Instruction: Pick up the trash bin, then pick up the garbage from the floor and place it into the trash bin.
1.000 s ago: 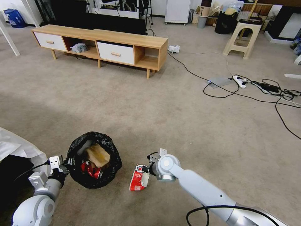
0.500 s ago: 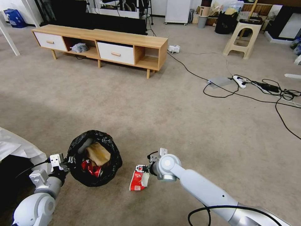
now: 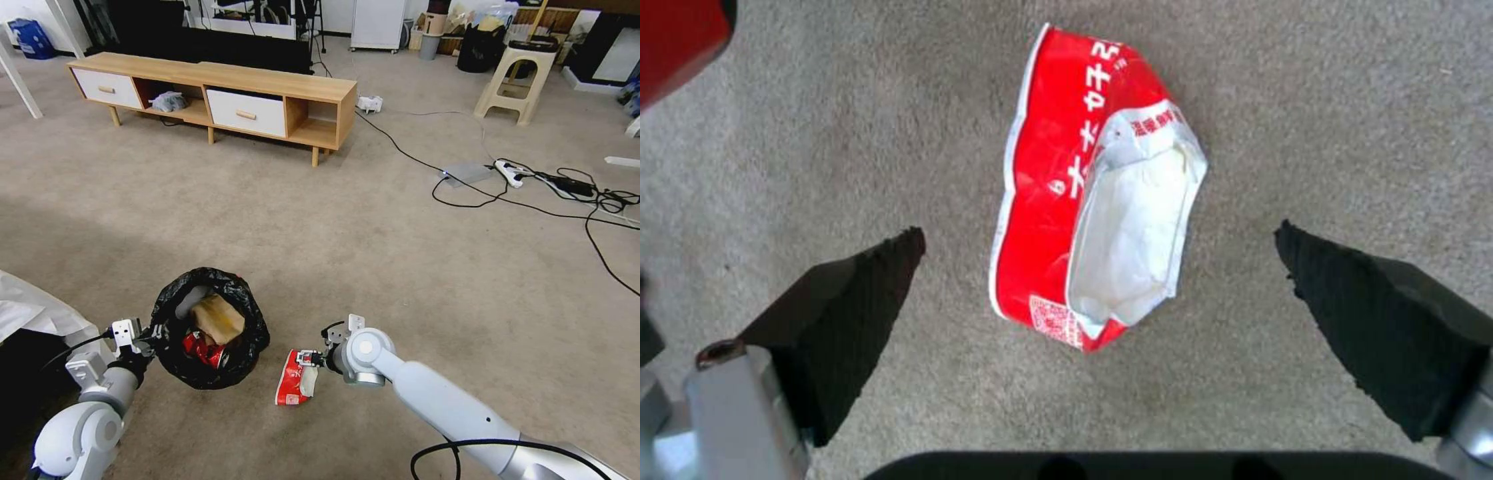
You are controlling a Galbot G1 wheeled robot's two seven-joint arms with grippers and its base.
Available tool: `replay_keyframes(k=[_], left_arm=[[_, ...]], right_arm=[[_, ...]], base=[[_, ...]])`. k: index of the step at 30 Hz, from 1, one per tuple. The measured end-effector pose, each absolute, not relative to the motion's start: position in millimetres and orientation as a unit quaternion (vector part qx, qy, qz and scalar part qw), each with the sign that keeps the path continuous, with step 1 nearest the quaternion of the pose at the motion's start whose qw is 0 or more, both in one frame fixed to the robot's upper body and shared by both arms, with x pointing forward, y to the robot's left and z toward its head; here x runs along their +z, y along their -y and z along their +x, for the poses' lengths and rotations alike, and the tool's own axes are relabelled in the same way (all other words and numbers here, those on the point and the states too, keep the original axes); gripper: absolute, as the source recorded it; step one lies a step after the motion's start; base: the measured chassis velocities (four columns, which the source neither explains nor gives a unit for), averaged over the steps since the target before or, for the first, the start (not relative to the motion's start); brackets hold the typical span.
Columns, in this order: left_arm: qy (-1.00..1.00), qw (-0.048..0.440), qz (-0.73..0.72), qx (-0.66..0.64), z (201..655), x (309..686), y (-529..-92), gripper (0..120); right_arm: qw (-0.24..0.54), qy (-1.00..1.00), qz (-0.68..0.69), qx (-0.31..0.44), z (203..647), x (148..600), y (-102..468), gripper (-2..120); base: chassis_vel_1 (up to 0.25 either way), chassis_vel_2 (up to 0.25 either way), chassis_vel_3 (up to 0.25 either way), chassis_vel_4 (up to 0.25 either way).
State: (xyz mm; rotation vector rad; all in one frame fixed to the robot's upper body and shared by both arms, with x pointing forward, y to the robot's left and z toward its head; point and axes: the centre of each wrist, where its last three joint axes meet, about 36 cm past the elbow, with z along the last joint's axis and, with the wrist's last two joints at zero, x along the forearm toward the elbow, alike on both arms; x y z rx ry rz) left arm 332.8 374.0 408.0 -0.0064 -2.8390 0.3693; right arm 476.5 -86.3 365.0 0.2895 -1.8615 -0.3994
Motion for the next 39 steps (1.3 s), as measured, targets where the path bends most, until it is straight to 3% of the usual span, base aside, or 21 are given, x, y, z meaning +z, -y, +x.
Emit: replay_keyframes(k=[39], left_arm=[[0.984,0.086,-0.016,0.152,353,465,-384,1]], right_arm=[[0.571,0.794,0.128,-0.165,471,359,78,100]], base=[[0.0,0.0,0.0,0.0]])
